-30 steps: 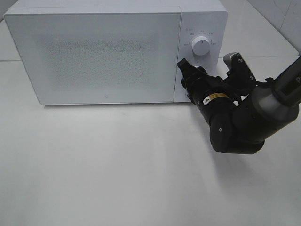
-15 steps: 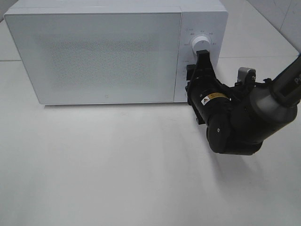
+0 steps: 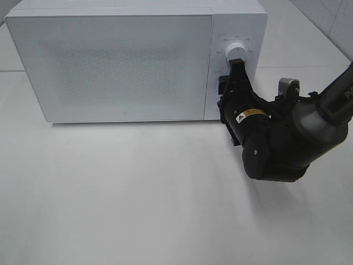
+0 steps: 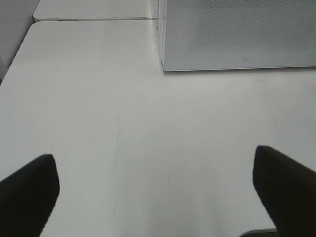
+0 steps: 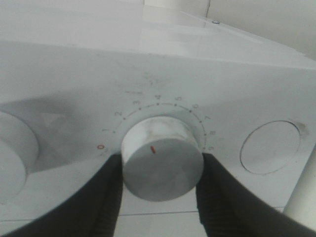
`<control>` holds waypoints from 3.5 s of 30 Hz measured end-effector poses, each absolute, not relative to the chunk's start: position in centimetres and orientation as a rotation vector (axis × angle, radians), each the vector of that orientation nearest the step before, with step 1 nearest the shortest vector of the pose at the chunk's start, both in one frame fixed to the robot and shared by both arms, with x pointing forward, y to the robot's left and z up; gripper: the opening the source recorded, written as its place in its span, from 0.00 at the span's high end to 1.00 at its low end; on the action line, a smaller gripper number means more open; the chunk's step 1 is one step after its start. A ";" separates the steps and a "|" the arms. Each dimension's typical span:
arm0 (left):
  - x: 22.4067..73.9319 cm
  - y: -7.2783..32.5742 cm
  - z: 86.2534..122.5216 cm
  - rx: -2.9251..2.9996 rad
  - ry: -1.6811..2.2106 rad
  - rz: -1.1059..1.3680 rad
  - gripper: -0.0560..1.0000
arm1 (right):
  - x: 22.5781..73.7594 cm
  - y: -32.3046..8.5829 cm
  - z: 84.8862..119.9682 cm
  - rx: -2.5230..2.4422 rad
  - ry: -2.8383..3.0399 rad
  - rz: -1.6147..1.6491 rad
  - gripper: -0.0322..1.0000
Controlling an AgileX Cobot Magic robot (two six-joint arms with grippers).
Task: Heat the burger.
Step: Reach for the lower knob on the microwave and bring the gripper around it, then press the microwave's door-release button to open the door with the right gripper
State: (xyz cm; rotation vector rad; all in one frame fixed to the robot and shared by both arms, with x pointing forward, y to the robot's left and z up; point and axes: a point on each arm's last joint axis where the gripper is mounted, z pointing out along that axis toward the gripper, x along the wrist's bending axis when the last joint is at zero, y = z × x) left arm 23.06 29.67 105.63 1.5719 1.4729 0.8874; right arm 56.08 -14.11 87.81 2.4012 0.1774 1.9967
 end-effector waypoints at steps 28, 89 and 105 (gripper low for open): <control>23.1 29.7 105.6 1.572 1.473 0.887 0.01 | 55.6 -14.4 89.1 2.358 0.258 1.956 0.30; 23.1 29.7 105.6 1.572 1.473 0.887 0.01 | 38.2 -19.7 104.6 1.379 2.573 0.687 0.24; 23.1 29.7 105.6 1.572 1.473 0.887 0.01 | 32.5 -25.0 107.8 1.492 2.367 0.797 0.24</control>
